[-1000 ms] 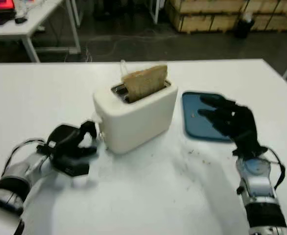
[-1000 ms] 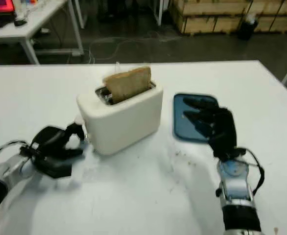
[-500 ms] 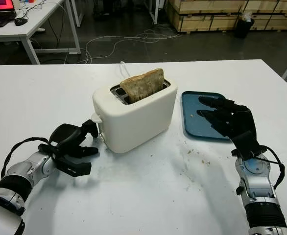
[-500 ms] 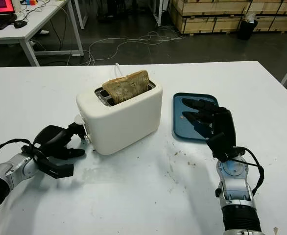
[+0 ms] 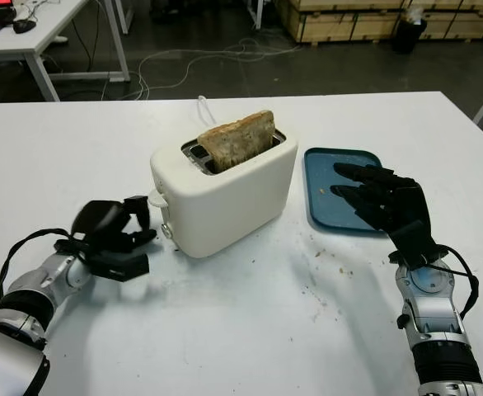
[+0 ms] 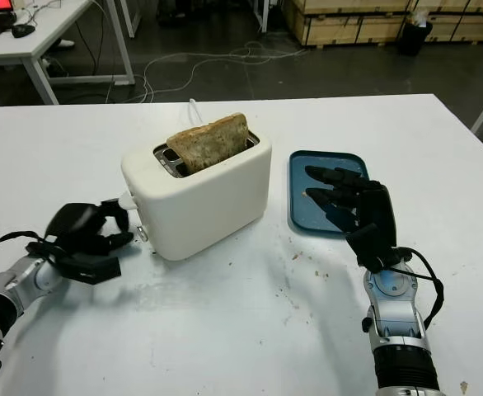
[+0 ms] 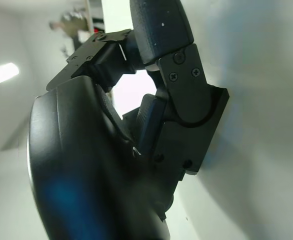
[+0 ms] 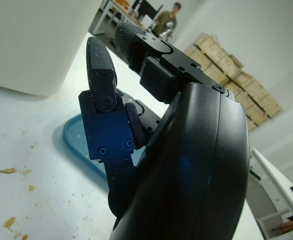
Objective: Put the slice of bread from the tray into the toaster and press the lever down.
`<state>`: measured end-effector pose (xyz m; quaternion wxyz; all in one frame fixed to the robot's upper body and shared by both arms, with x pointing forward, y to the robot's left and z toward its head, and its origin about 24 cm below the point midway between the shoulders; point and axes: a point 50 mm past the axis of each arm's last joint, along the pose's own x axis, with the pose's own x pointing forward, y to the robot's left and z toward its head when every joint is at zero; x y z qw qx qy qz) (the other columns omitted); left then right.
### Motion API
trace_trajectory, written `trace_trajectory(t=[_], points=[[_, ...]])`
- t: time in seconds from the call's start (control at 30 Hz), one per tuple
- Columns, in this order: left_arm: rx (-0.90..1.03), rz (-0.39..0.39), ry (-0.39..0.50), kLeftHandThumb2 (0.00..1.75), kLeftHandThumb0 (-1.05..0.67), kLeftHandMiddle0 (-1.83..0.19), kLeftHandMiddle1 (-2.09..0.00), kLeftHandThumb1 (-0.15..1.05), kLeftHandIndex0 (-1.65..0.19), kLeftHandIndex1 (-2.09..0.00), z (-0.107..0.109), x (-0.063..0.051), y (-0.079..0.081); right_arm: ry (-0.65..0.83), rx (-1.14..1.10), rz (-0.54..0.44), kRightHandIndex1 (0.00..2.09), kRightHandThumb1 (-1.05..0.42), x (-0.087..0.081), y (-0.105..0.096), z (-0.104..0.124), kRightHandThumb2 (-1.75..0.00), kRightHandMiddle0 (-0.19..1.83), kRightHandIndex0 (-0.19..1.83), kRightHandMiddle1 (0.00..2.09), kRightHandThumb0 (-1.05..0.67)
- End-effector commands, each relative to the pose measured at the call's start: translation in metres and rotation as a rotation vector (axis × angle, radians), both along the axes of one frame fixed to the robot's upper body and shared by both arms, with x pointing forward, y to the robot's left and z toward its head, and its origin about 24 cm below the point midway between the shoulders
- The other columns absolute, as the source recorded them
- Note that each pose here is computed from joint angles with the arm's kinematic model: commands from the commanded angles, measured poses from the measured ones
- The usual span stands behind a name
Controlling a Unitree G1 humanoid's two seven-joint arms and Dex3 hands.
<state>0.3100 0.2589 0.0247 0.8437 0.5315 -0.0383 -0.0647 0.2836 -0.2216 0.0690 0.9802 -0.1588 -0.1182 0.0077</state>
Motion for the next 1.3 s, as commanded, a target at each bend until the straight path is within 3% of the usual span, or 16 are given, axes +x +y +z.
trace_trajectory(t=[0.0, 0.2, 0.43, 0.73, 0.9, 1.03, 1.27], points=[[-0.061, 0.046, 0.02, 0.79, -1.05, -1.57, -1.6, 0.92, -0.84, -1.7, -0.005, -0.005, 0.005, -0.005, 0.009, -0.005, 0.02, -0.92, 0.002, 0.001, 0.002, -0.14, 0.99, 1.12, 0.0, -0.47], [-0.155, 0.114, -0.071, 0.83, -1.05, -1.57, -1.74, 0.92, -1.01, -1.68, 0.01, -0.003, 0.015, -0.004, 0.008, -0.005, 0.02, -0.92, 0.003, 0.002, 0.002, -0.14, 0.99, 1.12, 0.0, -0.46], [-0.195, 0.063, -0.185, 0.68, -1.05, -1.57, -1.74, 0.92, -1.08, -1.73, 0.044, -0.005, 0.025, -0.005, 0.012, 0.001, 0.02, -0.92, 0.003, 0.003, 0.002, -0.14, 0.99, 1.12, 0.0, -0.47], [-0.219, -0.137, -0.374, 0.63, -1.05, -1.43, -1.75, 0.92, -0.72, -1.75, 0.101, -0.019, 0.022, -0.009, 0.001, 0.003, 0.02, -0.92, 0.003, 0.003, 0.002, -0.14, 0.99, 1.13, 0.0, -0.46], [-0.187, -0.249, -0.354, 0.58, -1.05, -1.2, -1.75, 0.92, -0.59, -1.73, 0.125, -0.022, 0.014, -0.005, -0.006, 0.004, 0.02, -0.92, 0.003, 0.003, 0.002, -0.15, 0.99, 1.12, 0.0, -0.46], [-0.145, -0.336, -0.344, 0.56, -1.05, -1.17, -1.75, 0.92, -0.52, -1.68, 0.136, -0.023, 0.005, -0.005, -0.002, 0.006, 0.02, -0.92, 0.003, 0.003, 0.002, -0.15, 0.98, 1.12, 0.0, -0.47], [0.003, -0.466, -0.356, 0.64, -1.05, -1.11, -1.75, 0.92, -0.14, -1.56, 0.144, -0.022, -0.01, -0.002, 0.017, 0.012, 0.02, -0.92, 0.004, 0.003, 0.001, -0.14, 0.98, 1.12, 0.0, -0.45]])
